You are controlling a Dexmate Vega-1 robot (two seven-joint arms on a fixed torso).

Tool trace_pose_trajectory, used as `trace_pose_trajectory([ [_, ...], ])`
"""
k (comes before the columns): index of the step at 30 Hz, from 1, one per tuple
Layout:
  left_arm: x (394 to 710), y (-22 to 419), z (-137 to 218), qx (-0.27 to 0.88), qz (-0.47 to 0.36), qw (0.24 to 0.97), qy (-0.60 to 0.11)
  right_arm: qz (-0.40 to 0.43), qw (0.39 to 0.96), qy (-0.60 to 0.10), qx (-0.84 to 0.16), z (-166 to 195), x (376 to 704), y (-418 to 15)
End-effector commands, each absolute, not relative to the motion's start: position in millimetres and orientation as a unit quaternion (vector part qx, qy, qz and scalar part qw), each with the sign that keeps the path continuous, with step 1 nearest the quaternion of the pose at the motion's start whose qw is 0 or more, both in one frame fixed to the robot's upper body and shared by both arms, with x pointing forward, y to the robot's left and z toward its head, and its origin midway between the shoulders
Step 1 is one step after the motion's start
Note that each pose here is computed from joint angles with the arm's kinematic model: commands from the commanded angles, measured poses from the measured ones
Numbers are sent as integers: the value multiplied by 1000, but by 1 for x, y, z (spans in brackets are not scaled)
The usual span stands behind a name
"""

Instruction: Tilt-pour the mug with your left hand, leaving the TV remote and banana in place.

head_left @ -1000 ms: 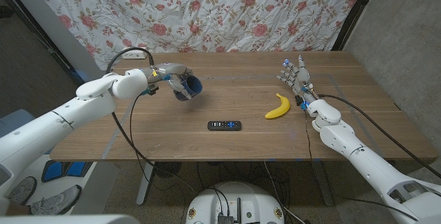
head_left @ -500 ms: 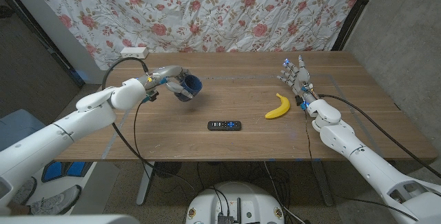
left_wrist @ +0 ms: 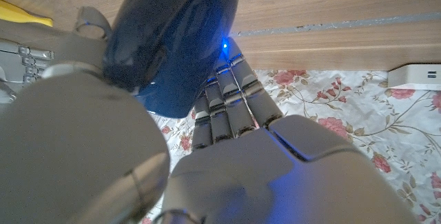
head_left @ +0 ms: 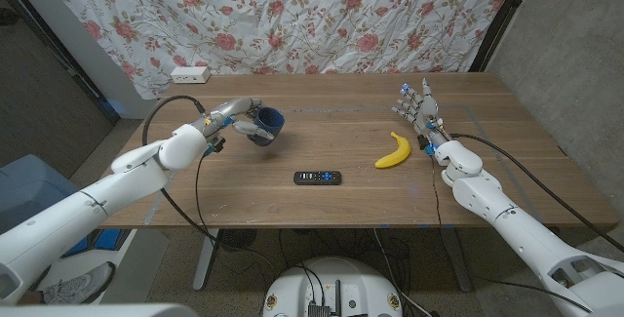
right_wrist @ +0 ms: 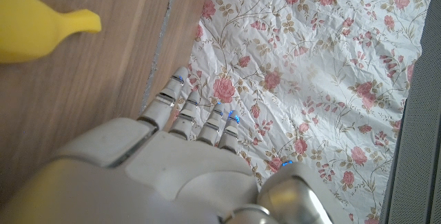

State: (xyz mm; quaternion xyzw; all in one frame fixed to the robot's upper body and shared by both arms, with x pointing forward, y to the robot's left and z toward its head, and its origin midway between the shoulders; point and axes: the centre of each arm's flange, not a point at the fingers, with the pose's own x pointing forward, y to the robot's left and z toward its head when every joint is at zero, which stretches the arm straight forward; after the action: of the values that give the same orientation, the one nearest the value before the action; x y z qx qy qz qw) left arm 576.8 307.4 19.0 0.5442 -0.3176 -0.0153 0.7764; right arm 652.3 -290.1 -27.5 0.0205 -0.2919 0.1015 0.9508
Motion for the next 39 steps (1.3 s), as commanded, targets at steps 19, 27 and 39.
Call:
trace_pose_trajectory([
  [19, 586, 317, -48, 347, 36, 879, -324, 101, 951, -292, 20, -27, 652, -290],
  [27, 589, 315, -63, 306, 35, 898, -315, 101, 951, -292, 20, -27, 652, -290],
  [39, 592, 310, -70, 288, 36, 906, -308, 102, 951, -292, 20, -27, 652, -290],
])
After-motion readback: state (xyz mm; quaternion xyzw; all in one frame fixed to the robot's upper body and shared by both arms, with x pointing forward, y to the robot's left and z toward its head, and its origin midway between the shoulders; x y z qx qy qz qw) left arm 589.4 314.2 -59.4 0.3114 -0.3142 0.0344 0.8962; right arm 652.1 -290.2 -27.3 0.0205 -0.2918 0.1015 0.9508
